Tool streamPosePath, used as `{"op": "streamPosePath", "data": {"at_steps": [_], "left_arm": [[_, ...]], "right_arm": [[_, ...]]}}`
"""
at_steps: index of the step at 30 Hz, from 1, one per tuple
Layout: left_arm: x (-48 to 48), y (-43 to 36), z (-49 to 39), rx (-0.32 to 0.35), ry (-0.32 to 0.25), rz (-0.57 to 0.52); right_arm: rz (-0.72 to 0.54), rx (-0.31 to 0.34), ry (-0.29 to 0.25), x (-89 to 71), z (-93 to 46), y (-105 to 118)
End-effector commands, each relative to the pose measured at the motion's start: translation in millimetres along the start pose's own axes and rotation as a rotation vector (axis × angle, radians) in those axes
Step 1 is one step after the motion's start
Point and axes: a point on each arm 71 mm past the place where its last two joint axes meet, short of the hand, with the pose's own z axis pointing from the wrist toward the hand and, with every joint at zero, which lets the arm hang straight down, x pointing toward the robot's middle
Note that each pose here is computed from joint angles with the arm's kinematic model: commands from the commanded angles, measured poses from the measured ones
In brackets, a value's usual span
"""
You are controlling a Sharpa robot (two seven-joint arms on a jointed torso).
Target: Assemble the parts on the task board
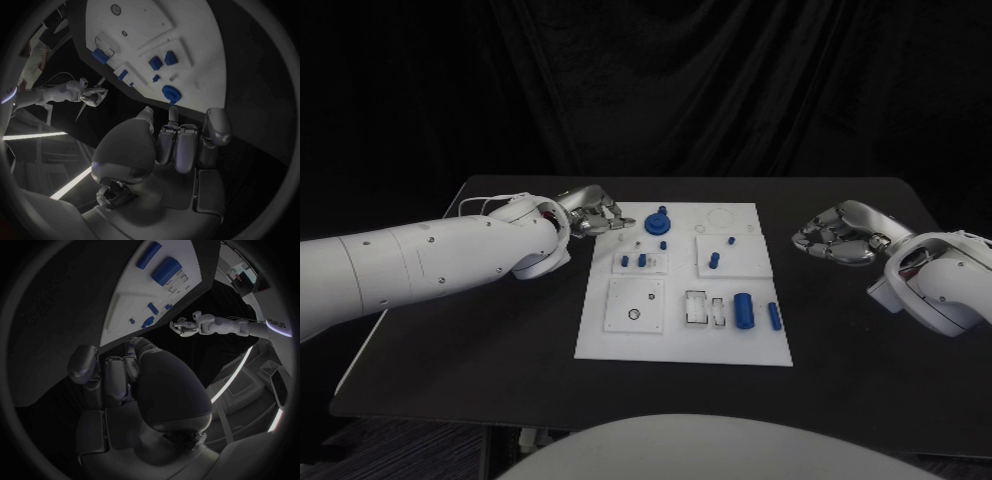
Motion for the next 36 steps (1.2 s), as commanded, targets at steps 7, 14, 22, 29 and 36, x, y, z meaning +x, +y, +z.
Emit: {"op": "streamPosePath", "data": {"at_steps": [7,14,22,29,36], "left_arm": [[-17.7,-32.3,7.3,0.297,0.056,0.082],[-14.0,-45.2,19.2,0.426,0.079,0.187],[4.9,-46.9,32.2,0.501,0.073,0.358],[20.4,-52.5,40.0,0.543,0.039,0.449],[30.7,-57.7,46.2,0.543,0.048,0.473]], "right_arm": [[-0.004,0.009,0.000,1.4,1.2,0],[-0.002,0.001,0.004,2.5,1.4,2],[-0.001,0.000,0.004,2.4,0.0,2],[0.000,-0.002,0.005,2.4,-0.8,2],[0.001,-0.003,0.006,2.8,-0.6,3]]}}
